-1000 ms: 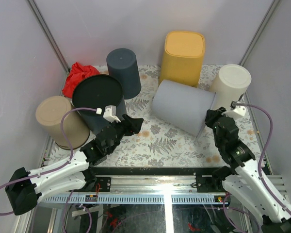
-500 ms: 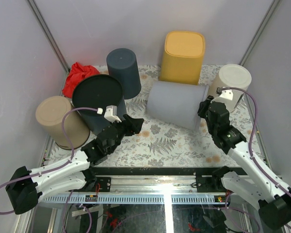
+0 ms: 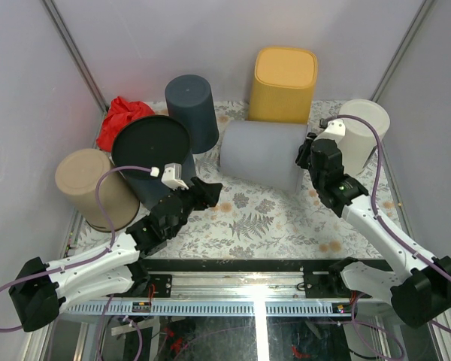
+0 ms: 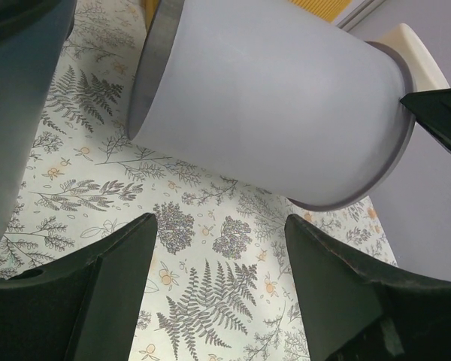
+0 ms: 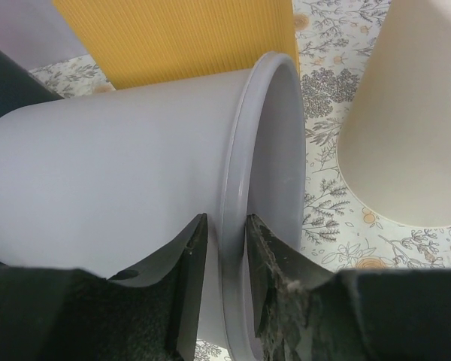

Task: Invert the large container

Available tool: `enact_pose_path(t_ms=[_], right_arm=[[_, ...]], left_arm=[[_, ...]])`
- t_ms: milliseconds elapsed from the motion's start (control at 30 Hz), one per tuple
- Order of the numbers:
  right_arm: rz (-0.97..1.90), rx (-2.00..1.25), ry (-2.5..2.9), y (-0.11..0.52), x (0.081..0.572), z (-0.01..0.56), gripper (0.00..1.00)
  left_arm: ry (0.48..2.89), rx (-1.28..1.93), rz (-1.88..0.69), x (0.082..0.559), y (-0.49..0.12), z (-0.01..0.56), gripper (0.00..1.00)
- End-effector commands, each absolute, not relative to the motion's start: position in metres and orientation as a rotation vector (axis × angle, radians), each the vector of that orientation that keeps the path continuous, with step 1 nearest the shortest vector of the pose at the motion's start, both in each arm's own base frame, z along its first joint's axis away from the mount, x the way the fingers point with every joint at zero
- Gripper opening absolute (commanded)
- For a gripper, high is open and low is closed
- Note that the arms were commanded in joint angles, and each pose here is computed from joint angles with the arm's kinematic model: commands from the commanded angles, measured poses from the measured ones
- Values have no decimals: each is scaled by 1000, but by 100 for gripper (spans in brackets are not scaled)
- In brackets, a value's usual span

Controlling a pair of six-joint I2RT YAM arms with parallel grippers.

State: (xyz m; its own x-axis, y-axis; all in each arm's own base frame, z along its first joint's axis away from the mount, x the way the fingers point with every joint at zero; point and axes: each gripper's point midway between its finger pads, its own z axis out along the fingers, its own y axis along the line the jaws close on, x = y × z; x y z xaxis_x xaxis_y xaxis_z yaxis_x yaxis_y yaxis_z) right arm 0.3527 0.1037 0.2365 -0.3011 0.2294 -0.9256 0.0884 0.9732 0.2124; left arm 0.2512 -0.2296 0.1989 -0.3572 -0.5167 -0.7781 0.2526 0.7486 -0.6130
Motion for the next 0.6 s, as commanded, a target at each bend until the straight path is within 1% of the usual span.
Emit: enact_pose_path(t_ms=[0,133,300,567], right_arm=[[163,238,1822,104,357,252,36],[129,272,1799,99,362,260,39],[121,252,1779,102,371,269,41],[117,253,1776,102,373,272,42]], left_arm=[[1696,-246,-799,259,-223,214,69],[1684,-289,-799,261,-220,215,69],[1652,-308,-729,275,-218,229,69],[1652,-240,-736,296,-249,235,70]])
